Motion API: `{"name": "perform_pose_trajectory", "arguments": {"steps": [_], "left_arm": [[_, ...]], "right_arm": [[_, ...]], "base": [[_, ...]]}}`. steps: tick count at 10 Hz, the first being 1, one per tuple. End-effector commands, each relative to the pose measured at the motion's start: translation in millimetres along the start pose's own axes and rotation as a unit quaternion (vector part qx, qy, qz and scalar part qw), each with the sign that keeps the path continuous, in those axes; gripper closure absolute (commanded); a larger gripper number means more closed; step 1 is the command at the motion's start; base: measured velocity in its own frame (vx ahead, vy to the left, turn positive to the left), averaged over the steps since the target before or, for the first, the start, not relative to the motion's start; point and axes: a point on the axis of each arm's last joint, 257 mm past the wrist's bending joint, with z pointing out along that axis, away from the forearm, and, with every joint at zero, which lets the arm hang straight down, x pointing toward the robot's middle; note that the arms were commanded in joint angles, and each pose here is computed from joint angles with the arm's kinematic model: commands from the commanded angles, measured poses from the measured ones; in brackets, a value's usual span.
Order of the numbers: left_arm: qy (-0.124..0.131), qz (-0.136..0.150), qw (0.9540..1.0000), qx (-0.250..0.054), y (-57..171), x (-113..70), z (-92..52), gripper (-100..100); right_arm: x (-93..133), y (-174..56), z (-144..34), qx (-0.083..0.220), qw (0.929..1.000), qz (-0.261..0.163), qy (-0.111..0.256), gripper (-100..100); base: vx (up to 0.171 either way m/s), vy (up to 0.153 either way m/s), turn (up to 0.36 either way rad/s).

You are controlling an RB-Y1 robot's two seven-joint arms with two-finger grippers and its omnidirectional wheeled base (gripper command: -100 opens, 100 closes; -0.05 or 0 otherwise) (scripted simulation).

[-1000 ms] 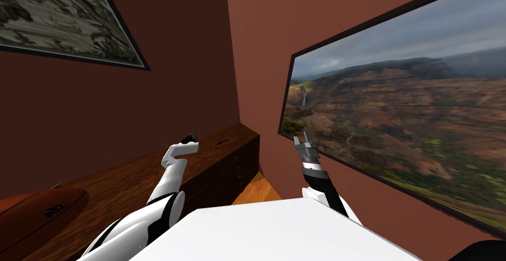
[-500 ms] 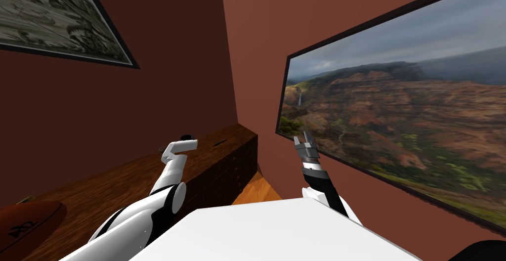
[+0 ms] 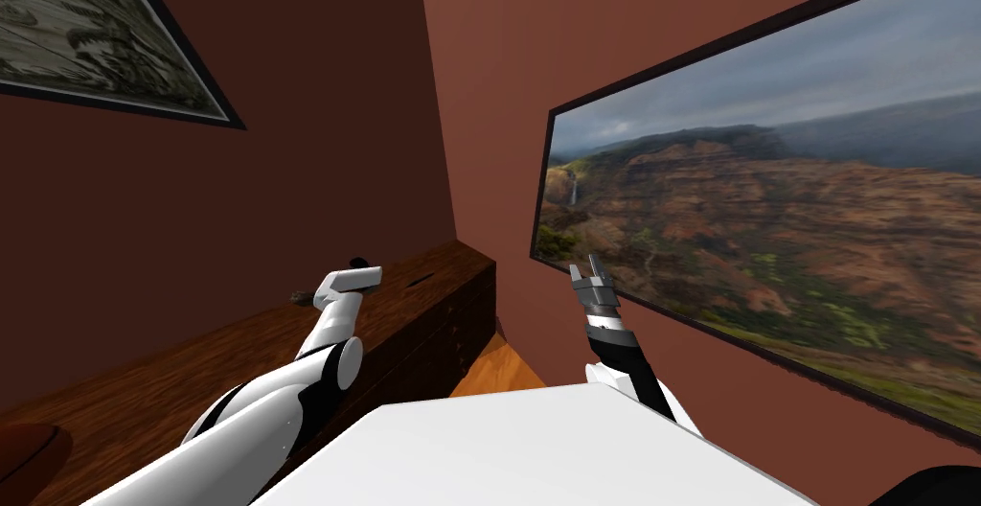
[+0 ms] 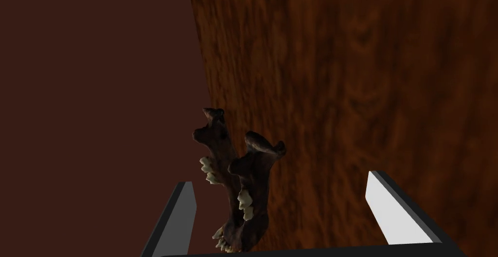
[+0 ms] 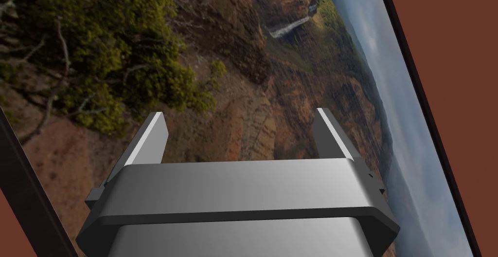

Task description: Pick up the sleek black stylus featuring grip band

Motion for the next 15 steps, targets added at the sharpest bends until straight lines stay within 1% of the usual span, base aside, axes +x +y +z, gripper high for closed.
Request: {"name": "perform_pose_trajectory", "arguments": {"steps": [1, 2, 3, 4, 5, 6, 7, 8, 9, 10, 11, 12, 13, 14, 15], "left_arm": [[-0.006, -0.015, 0.9995, -0.027, 2, 0.1, 0.4, -100], [-0.011, -0.013, 0.9987, -0.048, 18, -2.3, 3.9, -100], [-0.011, -0.013, 0.9987, -0.048, 18, -2.3, 3.9, -100], [-0.015, -0.029, 0.9971, -0.069, 14, -3.9, 0.1, -100], [-0.018, -0.027, 0.9960, -0.083, 27, -4.9, 3.8, -100], [-0.020, -0.041, 0.9938, -0.101, 23, -5.2, 0.3, -100], [-0.024, -0.038, 0.9914, -0.123, 40, -7.0, 3.1, -100], [-0.025, -0.051, 0.9888, -0.138, 36, -6.4, -0.9, -100], [-0.030, -0.049, 0.9859, -0.157, 50, -8.0, -0.2, -100], [-0.030, -0.048, 0.9853, -0.161, 53, -8.2, 0.4, -100], [-0.032, -0.060, 0.9809, -0.182, 52, -7.9, -5.8, -100], [-0.034, -0.057, 0.9787, -0.194, 63, -8.4, -4.4, -100], [-0.035, -0.057, 0.9785, -0.195, 64, -8.4, -4.3, -100], [-0.036, -0.068, 0.9732, -0.217, 63, -7.6, -11.0, -100], [-0.038, -0.065, 0.9709, -0.227, 73, -8.0, -10.2, -100]], "right_arm": [[0, 0, 0.0, 0.000, 1.0000, 0.000, 0.000, 0], [0, 0, 0.0, 0.000, 1.0000, 0.000, 0.000, 0], [0, 0, 0.0, 0.000, 1.0000, 0.000, 0.000, 0], [0, 0, 0.0, 0.000, 1.0000, 0.000, 0.000, 0], [0, 0, 0.0, 0.000, 1.0000, 0.000, 0.000, 0], [0, 0, 0.0, 0.000, 1.0000, 0.000, 0.000, 0], [0, 0, 0.0, 0.000, 1.0000, 0.000, 0.000, 0], [0, 0, 0.0, 0.000, 1.0000, 0.000, 0.000, 0], [0, 0, 0.0, 0.000, 1.0000, 0.000, 0.000, 0], [0, 0, 0.0, 0.000, 1.0000, 0.000, 0.000, 0], [0, 0, 0.0, 0.000, 1.0000, 0.000, 0.000, 0], [0, 0, 0.0, 0.000, 1.0000, 0.000, 0.000, 0], [0, 0, 0.0, 0.000, 1.0000, 0.000, 0.000, 0], [0, 0, 0.0, 0.000, 1.0000, 0.000, 0.000, 0], [0, 0, 0.0, 0.000, 1.0000, 0.000, 0.000, 0]], "base": [[0.005, -0.001, -0.097], [0.008, 0.003, -0.079], [0.000, 0.000, 0.000], [0.008, -0.003, -0.120], [0.009, 0.003, -0.081], [0.011, -0.001, -0.110], [0.012, 0.002, -0.054], [0.018, -0.003, -0.107], [0.018, -0.002, -0.058], [0.007, -0.002, 0.014], [0.012, -0.008, -0.072], [0.015, -0.003, -0.077], [0.008, 0.001, -0.007], [0.019, -0.006, -0.080], [0.023, -0.003, -0.066]]}}
